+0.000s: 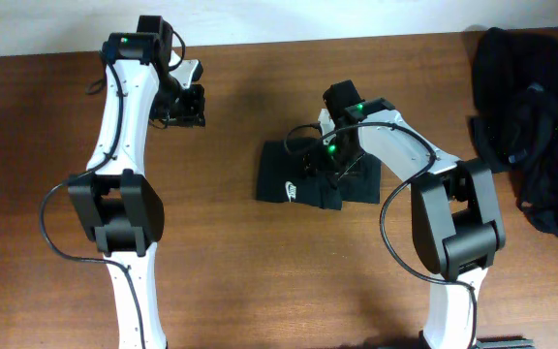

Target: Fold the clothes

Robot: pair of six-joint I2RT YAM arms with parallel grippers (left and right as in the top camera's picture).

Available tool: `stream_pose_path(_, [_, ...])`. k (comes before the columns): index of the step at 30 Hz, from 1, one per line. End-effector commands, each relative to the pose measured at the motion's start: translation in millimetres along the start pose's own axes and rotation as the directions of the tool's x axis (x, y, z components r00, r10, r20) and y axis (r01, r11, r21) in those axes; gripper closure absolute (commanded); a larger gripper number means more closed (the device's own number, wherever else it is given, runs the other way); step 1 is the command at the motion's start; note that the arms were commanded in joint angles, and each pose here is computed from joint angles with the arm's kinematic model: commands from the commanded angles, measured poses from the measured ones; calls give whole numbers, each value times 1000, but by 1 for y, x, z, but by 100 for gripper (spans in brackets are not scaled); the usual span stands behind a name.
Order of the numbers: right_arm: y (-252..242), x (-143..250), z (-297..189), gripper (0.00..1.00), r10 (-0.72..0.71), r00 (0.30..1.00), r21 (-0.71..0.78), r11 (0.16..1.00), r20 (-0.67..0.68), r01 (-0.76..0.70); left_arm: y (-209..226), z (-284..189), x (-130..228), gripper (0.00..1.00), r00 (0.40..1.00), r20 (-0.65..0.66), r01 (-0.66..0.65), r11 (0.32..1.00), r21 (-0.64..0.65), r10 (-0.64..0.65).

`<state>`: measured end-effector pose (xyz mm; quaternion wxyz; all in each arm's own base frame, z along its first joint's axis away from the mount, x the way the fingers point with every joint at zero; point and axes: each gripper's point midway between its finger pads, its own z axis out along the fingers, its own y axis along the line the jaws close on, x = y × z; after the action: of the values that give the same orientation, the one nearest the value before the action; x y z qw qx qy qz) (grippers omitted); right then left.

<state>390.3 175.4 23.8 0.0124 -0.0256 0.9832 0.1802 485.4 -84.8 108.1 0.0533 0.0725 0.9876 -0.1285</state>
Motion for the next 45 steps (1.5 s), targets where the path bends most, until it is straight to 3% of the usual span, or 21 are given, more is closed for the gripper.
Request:
stream_pose_path(1, [3, 1, -4, 31, 10, 1000, -8, 1000, 8, -10, 0, 3, 1, 74, 1000, -6, 10, 1000, 10, -10])
stream_pose_path(6, [8, -7, -25, 30, -12, 998, 1, 1000, 63, 12, 0, 3, 0, 74, 1000, -3, 9, 1000, 10, -9])
stream_pose_path(10, [-12, -2, -32, 30, 74, 995, 110, 990, 71, -82, 0, 3, 0, 74, 1000, -5, 10, 1000, 10, -10])
stream_pose_path(19, [-22, -2, -28, 30, 145, 986, 160, 975, 85, -157, 0, 3, 1, 74, 1000, -9, 11, 1000, 10, -11])
stream_pose_path(45, [-23, -8, 2, 31, 185, 979, 150, 969, 82, -195, 0, 3, 1, 74, 1000, -8, 10, 1000, 11, -10])
